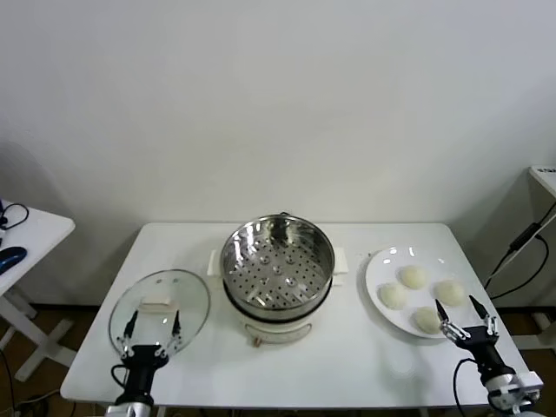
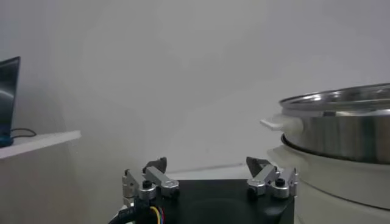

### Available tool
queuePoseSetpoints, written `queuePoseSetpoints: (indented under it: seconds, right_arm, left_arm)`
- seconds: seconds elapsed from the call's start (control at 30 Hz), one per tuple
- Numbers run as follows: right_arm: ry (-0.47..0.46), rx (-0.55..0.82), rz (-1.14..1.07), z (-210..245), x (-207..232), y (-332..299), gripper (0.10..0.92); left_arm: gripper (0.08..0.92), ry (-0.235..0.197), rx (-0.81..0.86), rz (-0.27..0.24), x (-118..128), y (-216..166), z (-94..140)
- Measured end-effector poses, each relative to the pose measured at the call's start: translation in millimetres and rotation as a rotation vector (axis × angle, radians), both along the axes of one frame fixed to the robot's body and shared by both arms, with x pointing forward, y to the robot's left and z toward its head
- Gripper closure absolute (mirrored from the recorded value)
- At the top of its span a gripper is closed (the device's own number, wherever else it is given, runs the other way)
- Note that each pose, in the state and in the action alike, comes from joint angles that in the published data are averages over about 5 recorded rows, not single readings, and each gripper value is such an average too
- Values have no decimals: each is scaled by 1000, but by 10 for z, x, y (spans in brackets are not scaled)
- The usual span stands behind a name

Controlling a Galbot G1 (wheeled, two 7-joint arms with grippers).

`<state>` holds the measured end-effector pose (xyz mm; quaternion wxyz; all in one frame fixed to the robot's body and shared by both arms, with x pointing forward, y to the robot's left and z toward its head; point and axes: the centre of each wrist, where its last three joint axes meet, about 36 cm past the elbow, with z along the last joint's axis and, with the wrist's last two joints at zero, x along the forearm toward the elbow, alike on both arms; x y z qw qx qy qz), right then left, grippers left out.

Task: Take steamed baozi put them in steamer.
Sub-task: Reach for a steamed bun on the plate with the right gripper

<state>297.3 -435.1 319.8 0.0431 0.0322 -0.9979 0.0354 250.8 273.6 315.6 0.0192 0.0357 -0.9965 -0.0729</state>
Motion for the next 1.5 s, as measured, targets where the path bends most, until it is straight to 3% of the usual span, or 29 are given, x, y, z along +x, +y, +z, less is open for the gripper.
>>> queuePoseSetpoints:
  seconds: [0.33,0.67,1.13,1.5]
  right_arm:
    - [12,-172,137,472,429,-186,200]
    - [125,-458,456,1267,1405,-480,200]
    - [459,-835,885,2072,2550,-977,200]
    - [763,-1014,1106,2219,3352,-780,200]
  left_arm:
    - [177,-5,17,-22,64,15,-47]
    - [177,-10,12,-47,93,-65,-92]
    - [177,-15,31,-70,227,-47,-25]
    - [177,-3,42,-70,319,28,13]
